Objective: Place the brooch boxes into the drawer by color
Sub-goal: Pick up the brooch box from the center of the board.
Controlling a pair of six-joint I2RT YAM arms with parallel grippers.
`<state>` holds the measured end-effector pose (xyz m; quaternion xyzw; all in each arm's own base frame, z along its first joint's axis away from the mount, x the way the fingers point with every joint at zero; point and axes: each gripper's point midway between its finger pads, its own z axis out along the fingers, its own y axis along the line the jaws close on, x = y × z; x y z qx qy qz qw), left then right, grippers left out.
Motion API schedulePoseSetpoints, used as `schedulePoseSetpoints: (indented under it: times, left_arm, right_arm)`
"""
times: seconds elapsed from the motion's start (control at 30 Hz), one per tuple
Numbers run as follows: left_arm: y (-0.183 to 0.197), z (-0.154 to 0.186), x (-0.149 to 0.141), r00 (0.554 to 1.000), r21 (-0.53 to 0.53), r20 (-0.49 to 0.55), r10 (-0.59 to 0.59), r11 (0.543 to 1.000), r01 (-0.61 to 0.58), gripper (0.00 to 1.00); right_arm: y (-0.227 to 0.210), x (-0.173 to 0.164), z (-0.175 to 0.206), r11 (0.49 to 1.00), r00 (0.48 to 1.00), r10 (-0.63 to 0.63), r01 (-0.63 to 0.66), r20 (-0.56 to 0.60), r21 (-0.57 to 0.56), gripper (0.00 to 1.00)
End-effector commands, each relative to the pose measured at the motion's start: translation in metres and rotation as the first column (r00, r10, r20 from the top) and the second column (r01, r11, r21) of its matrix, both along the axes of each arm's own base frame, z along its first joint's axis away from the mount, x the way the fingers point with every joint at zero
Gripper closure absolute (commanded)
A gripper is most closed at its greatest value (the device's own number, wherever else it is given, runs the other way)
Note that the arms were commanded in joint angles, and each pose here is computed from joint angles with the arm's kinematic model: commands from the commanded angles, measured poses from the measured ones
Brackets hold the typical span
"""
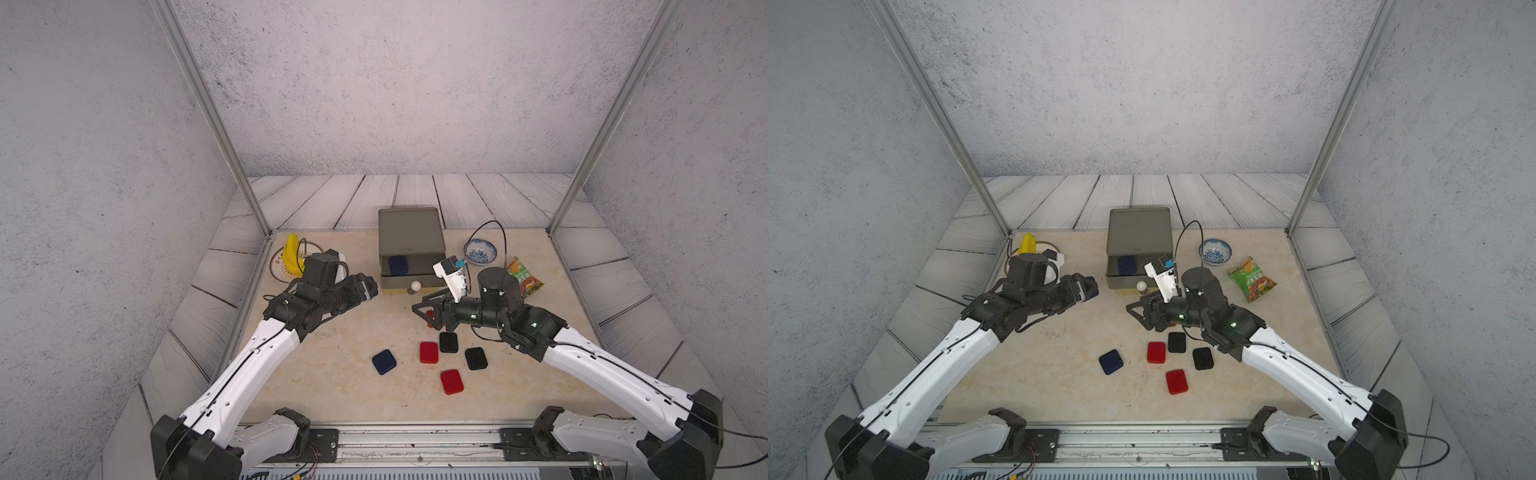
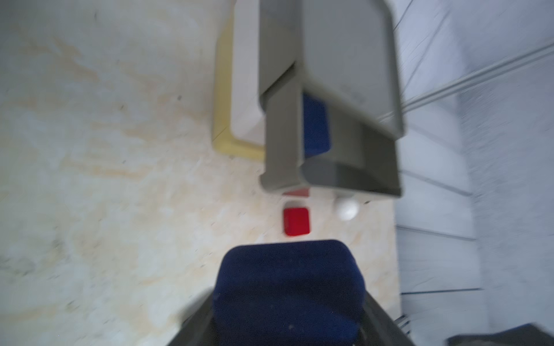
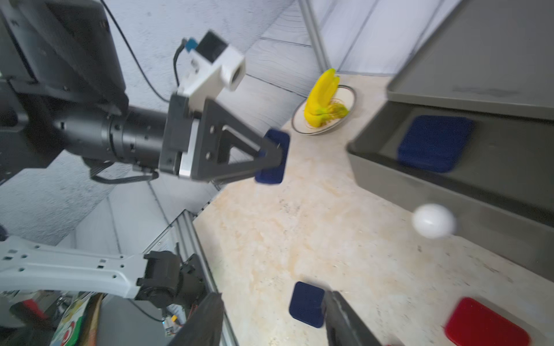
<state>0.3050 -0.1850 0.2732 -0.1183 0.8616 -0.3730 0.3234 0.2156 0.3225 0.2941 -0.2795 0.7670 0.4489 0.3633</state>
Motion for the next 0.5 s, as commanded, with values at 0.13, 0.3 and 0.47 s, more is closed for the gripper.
schedulePoseSetpoints:
  times: [0.13, 0.3, 0.47]
  left_arm:
    - [-0.035, 0.084, 0.024, 0.994, -0.329, 0.101, -0.030, 0.942, 0.062, 0.68]
    - [-0.032, 0.086, 0.023, 0.994, -0.390, 0.113, 0.001, 0.920, 0.044, 0.68]
    - [-0.031, 0.086, 0.017, 0.994, -0.391, 0.113, -0.009, 0.919, 0.053, 0.68]
  right_arm:
    - [0.031, 0.021, 0.016, 0.998, 0.999, -0.037, 0.035, 0.024, 0.058, 0.41]
    - [0.042, 0.038, 0.034, 0.992, 0.994, -0.067, 0.057, 0.081, 0.111, 0.41]
    - [0.049, 0.056, 0.041, 0.990, 0.984, -0.112, 0.099, 0.136, 0.101, 0.41]
